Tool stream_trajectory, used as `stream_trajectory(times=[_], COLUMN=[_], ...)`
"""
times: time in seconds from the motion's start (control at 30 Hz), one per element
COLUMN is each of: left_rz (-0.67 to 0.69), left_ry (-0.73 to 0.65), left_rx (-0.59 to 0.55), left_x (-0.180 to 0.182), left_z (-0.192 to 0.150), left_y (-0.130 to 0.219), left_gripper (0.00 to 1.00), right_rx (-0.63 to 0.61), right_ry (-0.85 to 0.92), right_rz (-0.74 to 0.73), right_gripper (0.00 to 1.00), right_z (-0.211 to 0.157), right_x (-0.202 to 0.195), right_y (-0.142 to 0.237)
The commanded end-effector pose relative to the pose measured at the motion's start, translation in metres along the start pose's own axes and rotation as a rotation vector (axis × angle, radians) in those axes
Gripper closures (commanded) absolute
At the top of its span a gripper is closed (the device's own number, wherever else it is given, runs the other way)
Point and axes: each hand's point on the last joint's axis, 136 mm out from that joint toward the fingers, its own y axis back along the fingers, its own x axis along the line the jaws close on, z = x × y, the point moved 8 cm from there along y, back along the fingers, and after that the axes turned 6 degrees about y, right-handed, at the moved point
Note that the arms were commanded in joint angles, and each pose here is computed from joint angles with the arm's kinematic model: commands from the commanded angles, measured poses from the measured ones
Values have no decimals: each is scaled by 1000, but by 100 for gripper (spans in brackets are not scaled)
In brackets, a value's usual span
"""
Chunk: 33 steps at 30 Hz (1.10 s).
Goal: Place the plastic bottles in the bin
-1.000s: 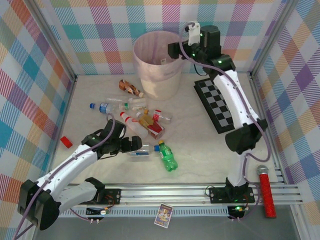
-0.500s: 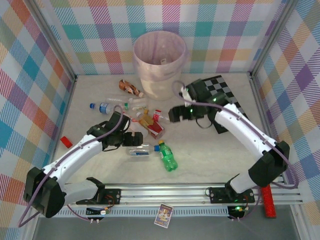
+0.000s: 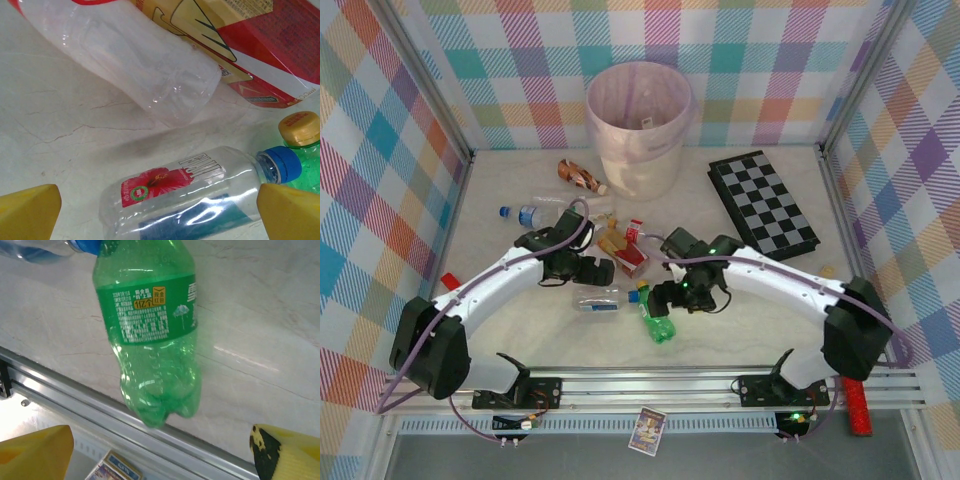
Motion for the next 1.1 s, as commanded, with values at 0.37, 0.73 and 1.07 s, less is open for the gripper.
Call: stream_trajectory(times=[0.37, 0.73, 1.07], left_rz=[-34, -42, -62], left_ry=[-29, -18, -15], left_rx=[72, 82, 97], left_x=[-2, -2, -4], left_z=[-13, -15, -18], left_y=[-12, -25, -28], left_gripper=[0, 0, 0], right_rx=[74, 63, -42], right_ry=[-25, 3, 16], right_rz=[70, 10, -8], right_gripper=[17, 40, 53], right_z=[17, 19, 30], right_x=[-4, -10, -17], right_y=[-67, -52, 4])
